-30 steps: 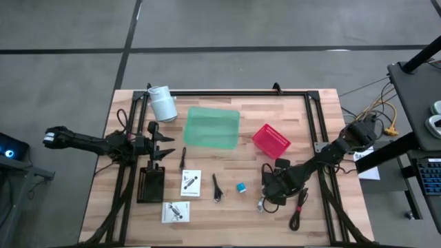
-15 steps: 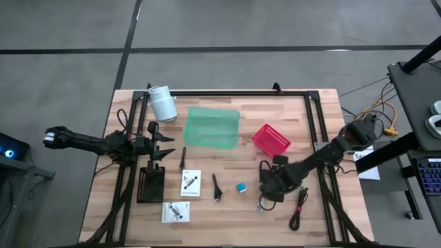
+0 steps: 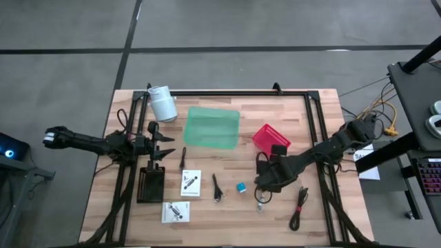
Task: Pick and place items into bin
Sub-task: Put the black charger adapter into the red bin
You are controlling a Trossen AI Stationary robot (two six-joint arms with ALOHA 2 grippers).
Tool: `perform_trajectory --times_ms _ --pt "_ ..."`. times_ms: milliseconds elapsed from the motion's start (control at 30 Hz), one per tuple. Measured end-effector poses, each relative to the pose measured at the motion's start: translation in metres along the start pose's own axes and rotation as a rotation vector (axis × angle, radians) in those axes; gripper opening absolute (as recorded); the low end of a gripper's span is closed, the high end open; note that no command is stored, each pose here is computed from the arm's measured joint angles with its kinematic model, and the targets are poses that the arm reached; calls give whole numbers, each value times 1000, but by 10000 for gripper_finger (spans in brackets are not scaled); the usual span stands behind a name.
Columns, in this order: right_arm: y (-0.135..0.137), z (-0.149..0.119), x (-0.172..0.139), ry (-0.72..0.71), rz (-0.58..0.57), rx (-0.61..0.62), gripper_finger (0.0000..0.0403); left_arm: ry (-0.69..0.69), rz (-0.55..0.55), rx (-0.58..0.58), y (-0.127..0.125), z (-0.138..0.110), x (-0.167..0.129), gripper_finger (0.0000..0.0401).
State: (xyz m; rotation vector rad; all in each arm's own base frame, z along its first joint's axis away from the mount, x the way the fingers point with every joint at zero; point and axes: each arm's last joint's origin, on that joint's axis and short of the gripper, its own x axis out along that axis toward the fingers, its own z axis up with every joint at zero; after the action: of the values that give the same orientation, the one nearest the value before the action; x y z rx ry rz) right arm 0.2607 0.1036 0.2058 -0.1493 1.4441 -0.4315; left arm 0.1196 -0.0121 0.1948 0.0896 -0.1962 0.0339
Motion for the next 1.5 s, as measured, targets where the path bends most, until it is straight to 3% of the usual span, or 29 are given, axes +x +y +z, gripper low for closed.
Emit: perform_trajectory --times_ms 433,767,967,1500 --pt "-27 4 9 77 -125 1 136 0 0 0 0 0 0 157" --pt "-49 7 20 157 -160 47 137 0 0 0 0 0 0 157" --pt "-67 12 30 191 -172 205 137 0 0 0 0 0 0 157" --pt "-98 17 46 279 -149 446 137 1 0 0 0 0 0 157"
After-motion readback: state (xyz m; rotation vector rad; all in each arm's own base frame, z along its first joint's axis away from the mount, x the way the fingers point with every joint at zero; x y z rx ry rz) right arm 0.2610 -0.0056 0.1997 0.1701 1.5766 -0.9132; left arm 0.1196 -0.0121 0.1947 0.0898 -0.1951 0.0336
